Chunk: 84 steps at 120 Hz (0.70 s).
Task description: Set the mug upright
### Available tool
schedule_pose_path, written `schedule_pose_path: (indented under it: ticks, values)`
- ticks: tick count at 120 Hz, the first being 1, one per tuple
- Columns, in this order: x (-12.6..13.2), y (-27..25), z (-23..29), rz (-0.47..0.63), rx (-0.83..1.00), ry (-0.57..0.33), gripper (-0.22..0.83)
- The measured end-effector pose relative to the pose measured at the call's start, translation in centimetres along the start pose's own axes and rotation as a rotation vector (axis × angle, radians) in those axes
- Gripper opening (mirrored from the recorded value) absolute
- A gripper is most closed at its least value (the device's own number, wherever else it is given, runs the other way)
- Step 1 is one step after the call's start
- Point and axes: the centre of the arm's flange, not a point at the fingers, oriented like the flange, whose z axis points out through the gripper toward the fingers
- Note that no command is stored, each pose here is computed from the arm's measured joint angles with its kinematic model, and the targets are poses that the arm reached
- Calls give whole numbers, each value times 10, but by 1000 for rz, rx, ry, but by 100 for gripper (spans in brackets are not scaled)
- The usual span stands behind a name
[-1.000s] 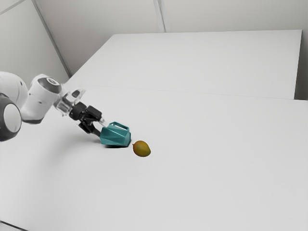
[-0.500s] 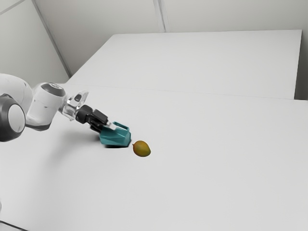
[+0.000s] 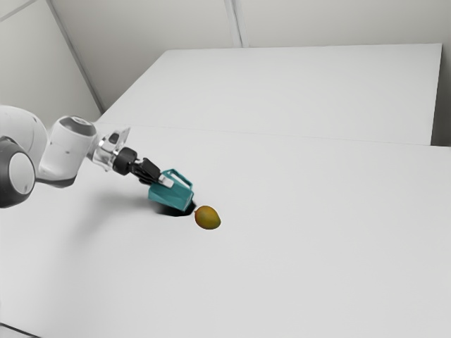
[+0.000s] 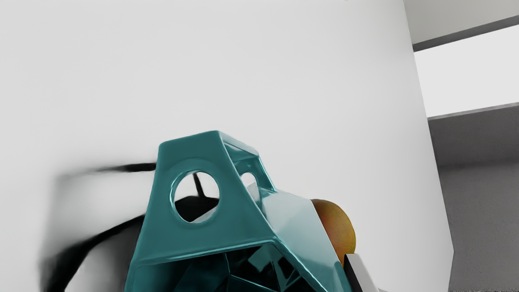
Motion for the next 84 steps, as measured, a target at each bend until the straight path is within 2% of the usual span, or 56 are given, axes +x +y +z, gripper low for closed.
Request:
schedule_pose_path:
  ticks: [23, 45, 64, 84]
  values:
    - [14, 35, 1, 73, 46, -35, -15]
    - [21, 78, 2, 157, 182, -138, -16]
    - [18, 94, 8, 192, 308, -207, -16]
    - [26, 112, 23, 249, 444, -292, -16]
